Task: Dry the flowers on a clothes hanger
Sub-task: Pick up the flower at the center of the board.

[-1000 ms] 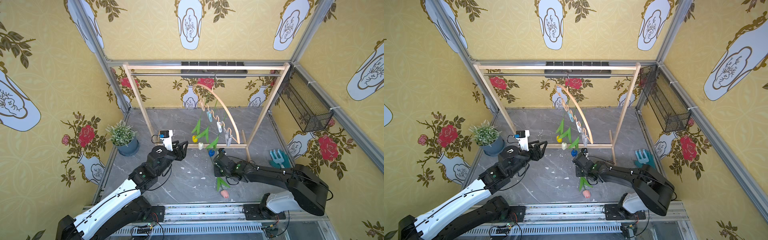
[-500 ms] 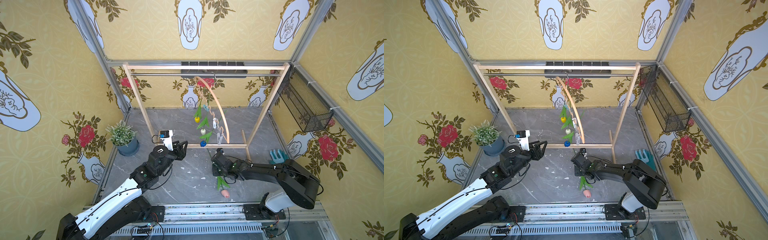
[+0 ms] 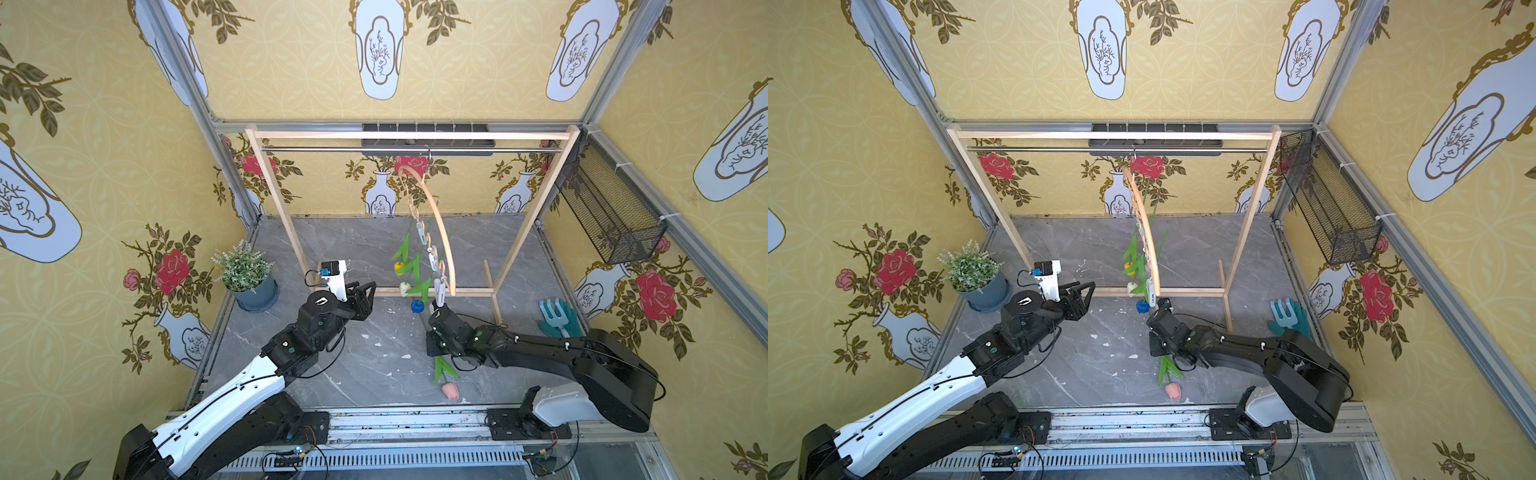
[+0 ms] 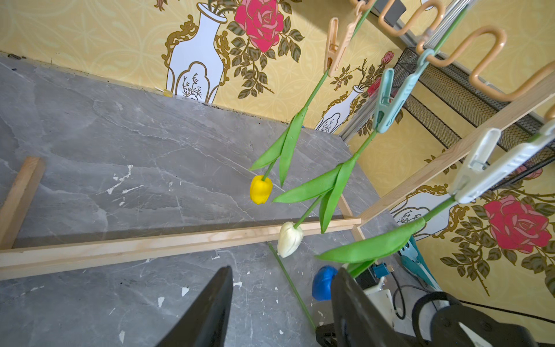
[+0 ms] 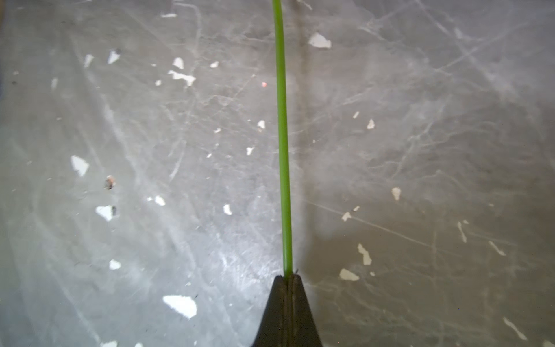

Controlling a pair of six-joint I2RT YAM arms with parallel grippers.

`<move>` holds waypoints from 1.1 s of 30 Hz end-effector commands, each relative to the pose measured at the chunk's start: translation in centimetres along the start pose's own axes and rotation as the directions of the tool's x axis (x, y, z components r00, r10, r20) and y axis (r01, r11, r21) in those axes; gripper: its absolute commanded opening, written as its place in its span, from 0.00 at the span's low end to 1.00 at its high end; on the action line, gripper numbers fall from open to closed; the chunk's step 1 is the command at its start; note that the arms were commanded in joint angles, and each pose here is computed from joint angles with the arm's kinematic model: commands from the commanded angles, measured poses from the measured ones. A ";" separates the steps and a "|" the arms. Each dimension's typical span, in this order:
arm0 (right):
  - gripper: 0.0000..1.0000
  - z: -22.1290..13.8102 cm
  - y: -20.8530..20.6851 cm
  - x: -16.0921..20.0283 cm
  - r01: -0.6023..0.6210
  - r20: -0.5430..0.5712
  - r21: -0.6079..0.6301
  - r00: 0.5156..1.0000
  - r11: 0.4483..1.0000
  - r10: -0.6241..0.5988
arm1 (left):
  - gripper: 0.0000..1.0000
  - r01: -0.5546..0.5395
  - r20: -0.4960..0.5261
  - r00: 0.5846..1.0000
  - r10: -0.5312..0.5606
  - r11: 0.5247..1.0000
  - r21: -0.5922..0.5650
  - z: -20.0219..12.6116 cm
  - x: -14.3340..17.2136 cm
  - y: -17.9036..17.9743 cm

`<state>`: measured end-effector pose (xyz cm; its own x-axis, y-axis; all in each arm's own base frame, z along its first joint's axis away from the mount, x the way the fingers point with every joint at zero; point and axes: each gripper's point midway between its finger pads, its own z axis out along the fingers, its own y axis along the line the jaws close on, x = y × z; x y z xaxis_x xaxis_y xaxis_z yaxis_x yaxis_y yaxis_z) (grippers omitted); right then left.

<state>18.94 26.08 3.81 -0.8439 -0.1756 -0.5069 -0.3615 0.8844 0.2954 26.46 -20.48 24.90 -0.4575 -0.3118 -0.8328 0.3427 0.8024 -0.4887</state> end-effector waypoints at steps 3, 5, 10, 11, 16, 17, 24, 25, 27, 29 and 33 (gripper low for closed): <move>0.00 -2.5 4.2 -1.2 0.075 0.091 -0.248 0.994 0.966 -0.053 | 0.57 0.031 -0.016 0.999 -0.031 0.999 0.018 0.2 0.7 -0.1; 0.00 -3.6 5.3 -1.6 0.085 0.123 -0.318 0.991 0.944 -0.048 | 0.57 0.035 -0.033 0.999 -0.034 0.999 0.030 0.4 1.1 -0.3; 0.00 -3.9 6.7 -1.7 0.083 0.121 -0.391 0.992 0.917 -0.038 | 0.57 0.092 -0.079 0.993 -0.087 0.994 0.061 0.7 2.2 -0.7; 0.00 -3.8 6.9 -1.6 0.078 0.114 -0.406 0.993 0.911 -0.034 | 0.57 0.098 -0.088 0.992 -0.092 0.993 0.072 0.8 2.5 -0.8; 0.00 -3.6 8.3 -1.4 0.068 0.099 -0.468 0.995 0.881 -0.025 | 0.58 0.139 -0.147 0.981 -0.125 0.986 0.091 1.1 4.2 -1.0; 0.00 -3.7 8.6 -1.4 0.069 0.102 -0.483 0.995 0.873 -0.022 | 0.57 0.150 -0.154 0.979 -0.135 0.984 0.092 1.2 4.4 -0.9; 0.00 -6.1 10.3 -3.6 0.092 0.185 -0.557 0.983 0.825 0.015 | 0.56 0.218 -0.228 0.956 -0.184 0.966 0.136 1.6 6.4 -1.6; 0.00 -6.6 10.6 -4.1 0.098 0.199 -0.568 0.980 0.817 0.021 | 0.56 0.229 -0.243 0.951 -0.190 0.963 0.145 1.8 6.7 -1.9; 0.00 -7.3 11.1 -4.7 0.106 0.218 -0.585 0.976 0.804 0.030 | 0.58 0.245 -0.268 0.944 -0.195 0.954 0.170 2.0 7.0 -2.5; 0.00 -7.9 11.6 -5.2 0.114 0.232 -0.601 0.972 0.791 0.036 | 0.59 0.258 -0.276 0.941 -0.199 0.945 0.200 2.0 7.1 -3.2; 0.00 -8.9 12.3 -6.0 0.128 0.255 -0.627 0.966 0.768 0.047 | 0.53 0.265 -0.283 0.939 -0.197 0.937 0.226 2.0 7.1 -3.8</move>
<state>15.92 33.42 15.32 -0.7524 -0.0628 -0.6558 -0.6079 0.4496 0.6545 23.81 -25.98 19.21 -0.7307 -0.3003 -0.6131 0.3488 0.6078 -0.7134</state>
